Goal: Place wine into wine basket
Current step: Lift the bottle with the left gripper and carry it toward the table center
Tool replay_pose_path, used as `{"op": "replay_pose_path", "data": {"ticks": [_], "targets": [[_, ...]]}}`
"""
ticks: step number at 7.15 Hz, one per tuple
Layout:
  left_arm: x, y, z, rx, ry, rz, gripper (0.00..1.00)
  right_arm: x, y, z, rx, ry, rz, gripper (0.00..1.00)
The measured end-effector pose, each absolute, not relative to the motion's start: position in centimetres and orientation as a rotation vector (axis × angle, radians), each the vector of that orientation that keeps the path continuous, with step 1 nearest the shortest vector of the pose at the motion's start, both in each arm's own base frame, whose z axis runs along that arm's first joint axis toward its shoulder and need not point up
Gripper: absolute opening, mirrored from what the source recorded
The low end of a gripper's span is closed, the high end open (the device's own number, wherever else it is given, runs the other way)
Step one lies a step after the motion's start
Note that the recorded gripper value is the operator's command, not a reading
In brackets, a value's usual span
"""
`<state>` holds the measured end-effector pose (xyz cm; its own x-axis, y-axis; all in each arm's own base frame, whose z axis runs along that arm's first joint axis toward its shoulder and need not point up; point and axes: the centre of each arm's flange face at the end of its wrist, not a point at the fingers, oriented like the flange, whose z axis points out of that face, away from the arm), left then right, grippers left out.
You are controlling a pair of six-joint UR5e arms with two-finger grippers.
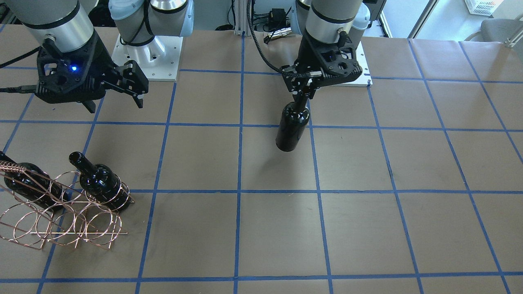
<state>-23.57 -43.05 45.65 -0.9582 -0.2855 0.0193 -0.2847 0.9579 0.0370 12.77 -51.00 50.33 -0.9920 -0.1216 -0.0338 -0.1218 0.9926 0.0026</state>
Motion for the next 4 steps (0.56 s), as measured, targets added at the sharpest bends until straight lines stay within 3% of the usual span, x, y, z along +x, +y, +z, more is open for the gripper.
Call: {"op": "replay_pose_path", "data": {"ticks": [4], "targets": [[-26.9,-39.0,41.1,0.475,-3.1,-0.079,0.0,12.8,-51.0,50.6,-0.181,3.106,-0.011,1.0]]}}
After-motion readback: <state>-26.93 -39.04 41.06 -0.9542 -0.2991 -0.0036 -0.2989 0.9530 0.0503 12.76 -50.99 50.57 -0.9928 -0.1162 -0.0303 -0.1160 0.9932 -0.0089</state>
